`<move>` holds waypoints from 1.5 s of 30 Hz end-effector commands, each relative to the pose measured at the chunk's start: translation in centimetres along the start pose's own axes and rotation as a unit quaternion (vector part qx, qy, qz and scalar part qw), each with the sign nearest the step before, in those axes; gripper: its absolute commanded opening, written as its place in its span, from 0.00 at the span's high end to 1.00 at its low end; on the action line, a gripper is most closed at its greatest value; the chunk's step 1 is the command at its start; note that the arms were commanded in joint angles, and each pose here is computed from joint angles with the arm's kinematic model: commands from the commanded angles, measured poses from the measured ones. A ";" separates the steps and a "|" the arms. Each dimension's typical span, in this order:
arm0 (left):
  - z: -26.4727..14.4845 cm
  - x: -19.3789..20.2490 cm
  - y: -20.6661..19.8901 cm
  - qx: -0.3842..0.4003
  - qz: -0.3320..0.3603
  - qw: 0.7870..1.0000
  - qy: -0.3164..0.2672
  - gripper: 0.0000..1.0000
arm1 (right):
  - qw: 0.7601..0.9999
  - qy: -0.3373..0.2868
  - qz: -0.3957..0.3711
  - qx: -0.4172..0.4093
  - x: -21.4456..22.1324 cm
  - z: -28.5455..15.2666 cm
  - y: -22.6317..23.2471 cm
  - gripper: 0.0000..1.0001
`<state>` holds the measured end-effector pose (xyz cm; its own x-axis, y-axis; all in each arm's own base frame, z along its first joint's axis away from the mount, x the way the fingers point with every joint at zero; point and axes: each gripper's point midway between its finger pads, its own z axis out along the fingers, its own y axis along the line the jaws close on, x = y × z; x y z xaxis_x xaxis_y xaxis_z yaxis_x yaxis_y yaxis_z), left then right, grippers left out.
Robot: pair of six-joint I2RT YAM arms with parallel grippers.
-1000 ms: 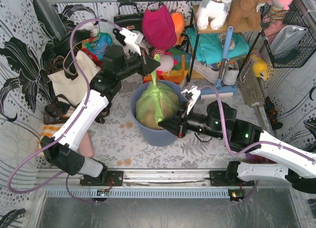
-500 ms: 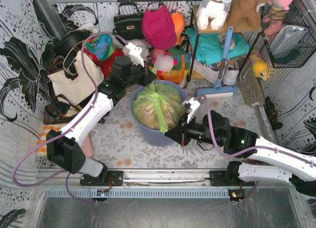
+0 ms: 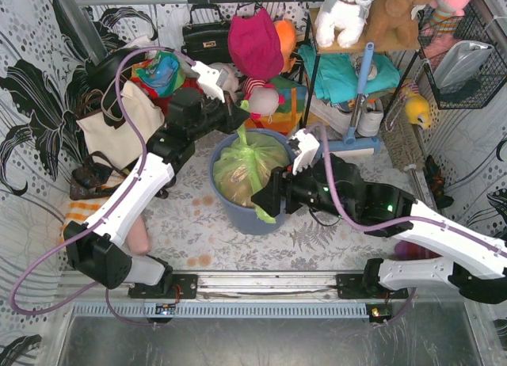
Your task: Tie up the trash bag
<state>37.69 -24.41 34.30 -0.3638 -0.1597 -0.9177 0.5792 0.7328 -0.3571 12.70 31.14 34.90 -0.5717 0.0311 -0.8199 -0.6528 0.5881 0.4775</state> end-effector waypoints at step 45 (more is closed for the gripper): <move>-1.6 0.1 3.5 -0.082 0.040 0.995 -0.028 0.99 | 0.955 0.057 -0.044 0.288 1.3 -3.3 -9.8 1.00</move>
<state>36.68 -22.22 37.29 -0.2558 -0.1771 -0.9504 0.5534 0.7792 -0.2942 18.26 24.81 33.49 -0.5224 -0.1165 -0.8447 -0.3795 0.9189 0.1080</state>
